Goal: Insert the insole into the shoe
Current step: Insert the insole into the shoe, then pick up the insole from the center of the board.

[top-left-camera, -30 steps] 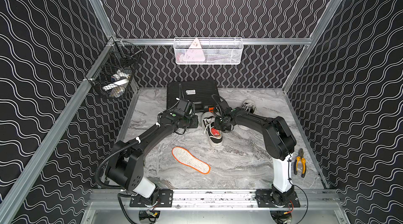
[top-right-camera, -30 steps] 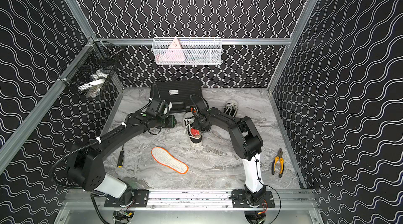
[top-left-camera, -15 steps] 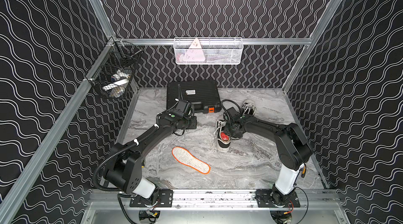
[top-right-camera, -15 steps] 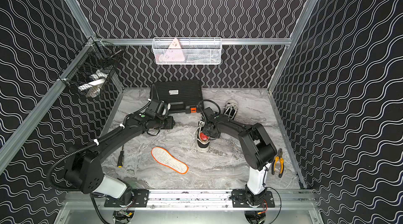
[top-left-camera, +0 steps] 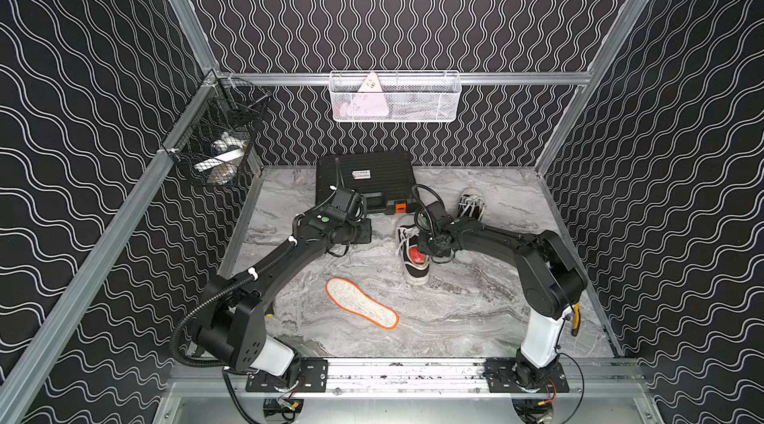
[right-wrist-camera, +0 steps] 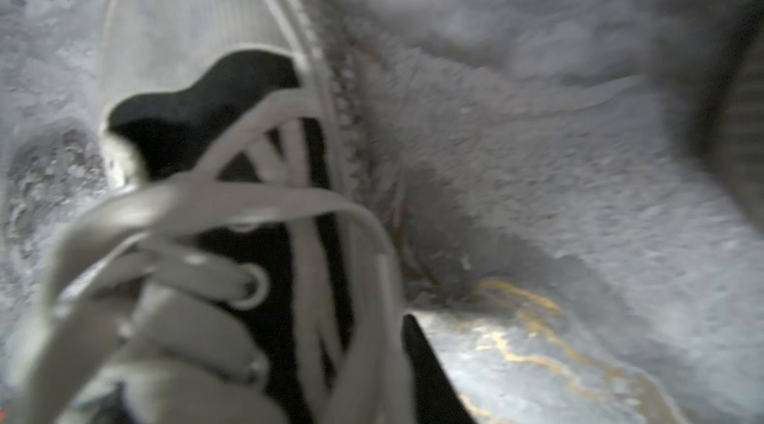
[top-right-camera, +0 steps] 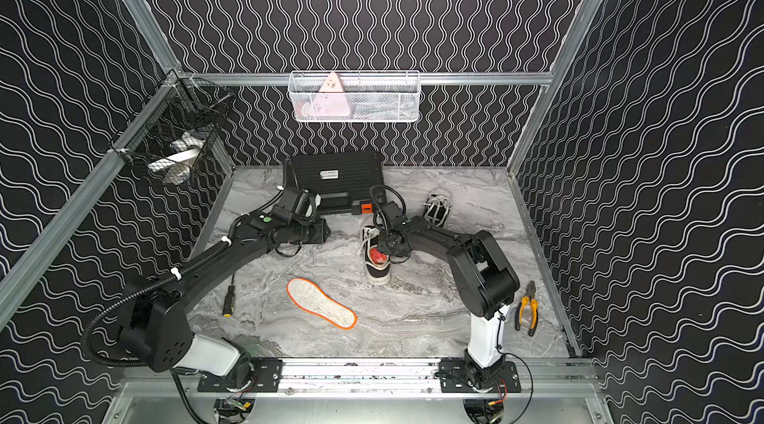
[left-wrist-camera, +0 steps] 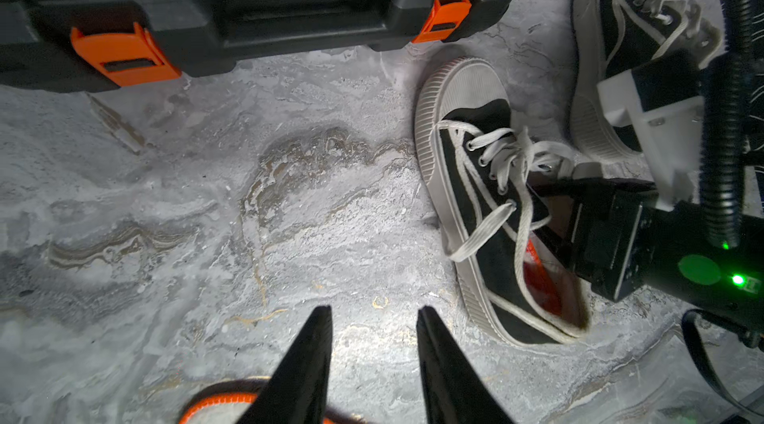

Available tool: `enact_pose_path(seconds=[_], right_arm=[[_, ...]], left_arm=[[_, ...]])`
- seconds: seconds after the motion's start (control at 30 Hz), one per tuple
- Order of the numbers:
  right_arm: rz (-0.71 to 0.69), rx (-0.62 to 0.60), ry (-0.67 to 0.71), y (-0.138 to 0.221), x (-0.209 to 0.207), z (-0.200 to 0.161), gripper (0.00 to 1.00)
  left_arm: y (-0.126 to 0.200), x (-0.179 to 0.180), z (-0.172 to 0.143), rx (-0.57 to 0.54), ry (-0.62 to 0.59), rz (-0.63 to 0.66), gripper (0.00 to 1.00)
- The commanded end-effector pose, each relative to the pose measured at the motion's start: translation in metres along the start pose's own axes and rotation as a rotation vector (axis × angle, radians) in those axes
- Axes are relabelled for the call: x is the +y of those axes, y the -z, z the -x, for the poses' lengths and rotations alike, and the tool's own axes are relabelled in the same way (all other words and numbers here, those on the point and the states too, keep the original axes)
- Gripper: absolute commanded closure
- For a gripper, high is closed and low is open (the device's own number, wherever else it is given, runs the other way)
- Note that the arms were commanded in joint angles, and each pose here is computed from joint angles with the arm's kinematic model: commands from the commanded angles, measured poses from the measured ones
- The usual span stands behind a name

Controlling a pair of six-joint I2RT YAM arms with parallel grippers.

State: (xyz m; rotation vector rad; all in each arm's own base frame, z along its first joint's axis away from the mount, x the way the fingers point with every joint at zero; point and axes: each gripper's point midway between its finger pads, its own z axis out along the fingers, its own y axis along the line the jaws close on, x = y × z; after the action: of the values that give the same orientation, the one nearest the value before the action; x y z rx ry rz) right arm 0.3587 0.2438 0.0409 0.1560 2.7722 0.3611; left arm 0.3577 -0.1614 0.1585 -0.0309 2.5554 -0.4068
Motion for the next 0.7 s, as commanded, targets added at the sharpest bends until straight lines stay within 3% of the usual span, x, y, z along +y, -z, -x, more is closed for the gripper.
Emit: enact_pose_path(seconds=[0.0,0.1,0.2,0.37,0.47,0.67], right_arm=[[0.043,-0.044,0.002,0.034,0.014,0.013,0.53],[0.035,-0.115,0.107,0.074,0.016,0.028,0.47],[-0.010,-0.082,0.199,0.091,0.002,0.024,0.46],[0.388,-0.029,0.430,0.116,0.065,-0.026,0.49],[0.260,-0.022,0.362,0.100,0.044,-0.029,0.49],[0.405,0.022,0.425,0.104,0.063,-0.053,0.49]], left_arm=[[0.005,0.008,-0.001,-0.006,0.015,0.038,0.60],[0.007,0.013,-0.004,-0.006,0.028,0.058,0.60],[0.007,0.019,-0.008,0.011,0.060,0.086,0.59],[0.001,0.035,-0.016,0.065,0.169,0.106,0.58],[0.002,0.040,-0.015,0.062,0.204,0.104,0.58],[0.004,0.040,-0.020,0.079,0.199,0.104,0.58]])
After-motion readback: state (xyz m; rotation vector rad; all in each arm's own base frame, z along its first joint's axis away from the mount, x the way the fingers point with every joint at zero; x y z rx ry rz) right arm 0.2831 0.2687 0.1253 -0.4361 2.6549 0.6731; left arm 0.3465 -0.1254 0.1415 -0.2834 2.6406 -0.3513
